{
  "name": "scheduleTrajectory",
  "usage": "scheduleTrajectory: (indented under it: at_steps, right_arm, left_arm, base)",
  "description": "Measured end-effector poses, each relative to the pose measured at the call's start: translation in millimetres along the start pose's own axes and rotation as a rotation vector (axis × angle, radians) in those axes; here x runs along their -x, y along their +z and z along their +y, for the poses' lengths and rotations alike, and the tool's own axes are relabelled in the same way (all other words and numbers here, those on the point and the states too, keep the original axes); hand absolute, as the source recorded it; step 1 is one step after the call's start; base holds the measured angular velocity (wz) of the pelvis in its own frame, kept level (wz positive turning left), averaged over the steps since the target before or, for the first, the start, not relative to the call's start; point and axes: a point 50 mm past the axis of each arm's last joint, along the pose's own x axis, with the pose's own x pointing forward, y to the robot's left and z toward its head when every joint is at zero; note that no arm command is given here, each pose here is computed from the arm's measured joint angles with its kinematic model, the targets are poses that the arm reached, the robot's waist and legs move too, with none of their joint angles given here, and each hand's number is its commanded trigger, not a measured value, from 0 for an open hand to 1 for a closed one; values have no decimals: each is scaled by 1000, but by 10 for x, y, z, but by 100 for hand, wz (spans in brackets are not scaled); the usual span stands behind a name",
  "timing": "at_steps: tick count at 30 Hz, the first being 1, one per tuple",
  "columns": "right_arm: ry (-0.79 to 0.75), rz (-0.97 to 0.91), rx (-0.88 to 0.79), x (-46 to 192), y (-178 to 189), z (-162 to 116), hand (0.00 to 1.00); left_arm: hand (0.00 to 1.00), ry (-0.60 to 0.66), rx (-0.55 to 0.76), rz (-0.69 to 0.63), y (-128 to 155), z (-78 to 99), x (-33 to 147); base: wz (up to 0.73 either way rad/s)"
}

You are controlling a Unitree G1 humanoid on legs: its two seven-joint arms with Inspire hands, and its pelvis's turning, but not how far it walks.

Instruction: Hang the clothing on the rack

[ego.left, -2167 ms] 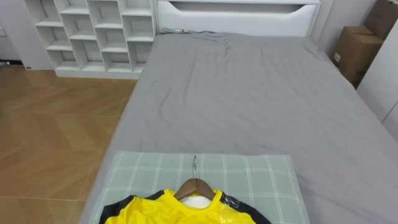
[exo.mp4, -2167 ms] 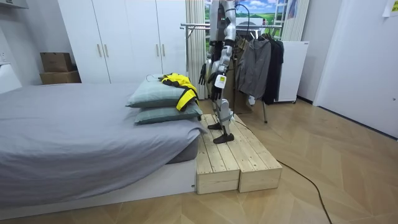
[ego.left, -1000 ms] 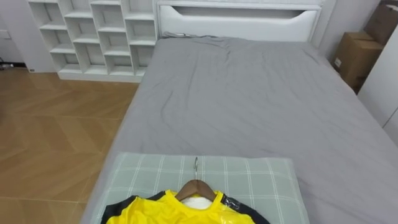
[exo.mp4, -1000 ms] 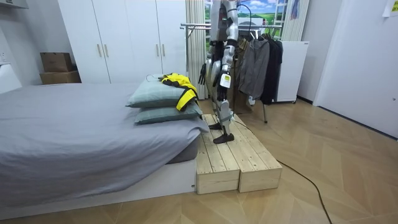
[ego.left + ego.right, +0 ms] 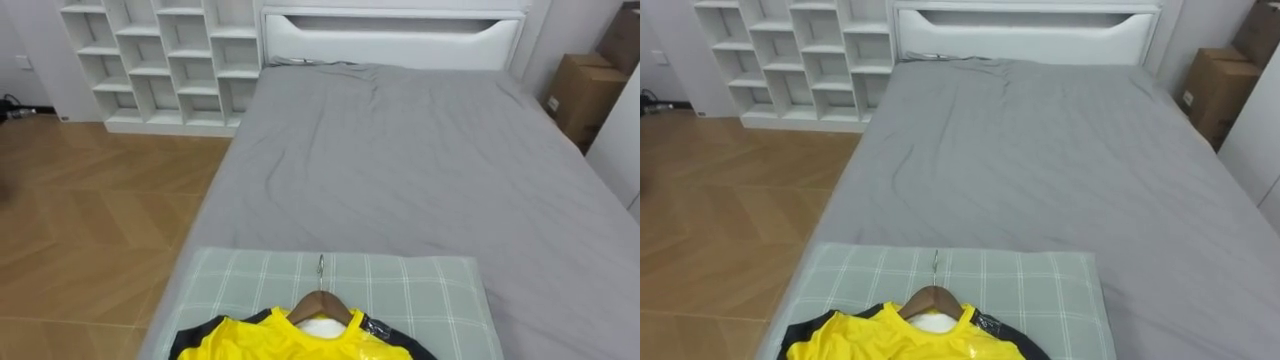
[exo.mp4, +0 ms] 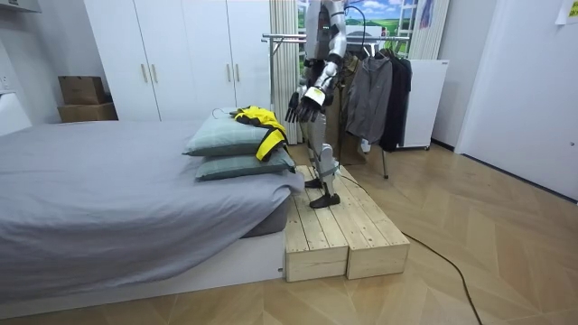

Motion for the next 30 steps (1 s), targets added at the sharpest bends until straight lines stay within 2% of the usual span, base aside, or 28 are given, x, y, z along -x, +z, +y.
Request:
scheduleTrajectory:
  at_steps: [10,18,30]
  right_arm:
    - [2,-12,2,-3,29,0,0]
    - [-14,-12,16,-1,35,-23,0]
    - [-15,-16,5,-1,54,-37,0]
  left_arm:
    - [0,54,-109,-246,336,24,-40]
    - [0,79,-203,-476,666,-14,-3]
    - [0,65,-272,-554,776,-79,22]
  base:
    - [-1]
    - [0]
    - [0]
